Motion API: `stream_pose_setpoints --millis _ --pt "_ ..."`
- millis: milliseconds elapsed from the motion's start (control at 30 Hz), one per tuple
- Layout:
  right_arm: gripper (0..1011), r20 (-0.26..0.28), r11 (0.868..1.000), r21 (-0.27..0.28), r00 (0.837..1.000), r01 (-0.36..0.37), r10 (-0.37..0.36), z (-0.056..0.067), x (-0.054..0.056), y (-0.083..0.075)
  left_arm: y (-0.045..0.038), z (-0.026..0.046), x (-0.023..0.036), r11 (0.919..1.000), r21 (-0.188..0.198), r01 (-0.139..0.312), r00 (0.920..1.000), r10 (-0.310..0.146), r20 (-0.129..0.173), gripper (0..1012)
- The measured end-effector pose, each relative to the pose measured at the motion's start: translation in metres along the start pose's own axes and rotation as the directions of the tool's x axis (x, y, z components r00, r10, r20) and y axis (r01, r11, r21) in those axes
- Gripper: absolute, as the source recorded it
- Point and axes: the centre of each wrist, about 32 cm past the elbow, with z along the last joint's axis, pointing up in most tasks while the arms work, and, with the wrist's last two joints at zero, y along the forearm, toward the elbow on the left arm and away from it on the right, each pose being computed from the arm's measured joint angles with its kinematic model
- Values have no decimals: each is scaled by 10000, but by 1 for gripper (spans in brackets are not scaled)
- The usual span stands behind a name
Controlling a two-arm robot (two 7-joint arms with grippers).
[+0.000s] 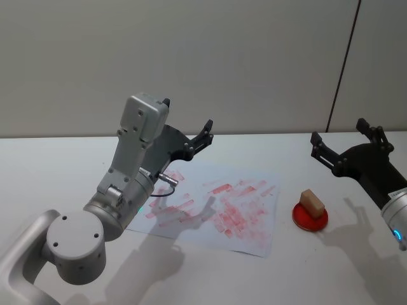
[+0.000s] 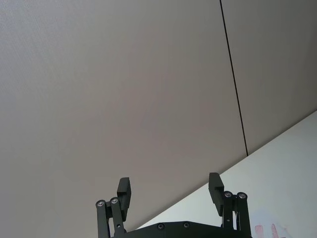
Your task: Use the one hand to pick up the stamp and affix it onto the A4 paper.
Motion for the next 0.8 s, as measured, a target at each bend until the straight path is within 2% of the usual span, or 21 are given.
stream_pose_setpoints --millis 800 --pt "1001 7 10000 -3 10000 -1 1 0 0 0 0 0 0 10000 1 0 10000 0 0 1001"
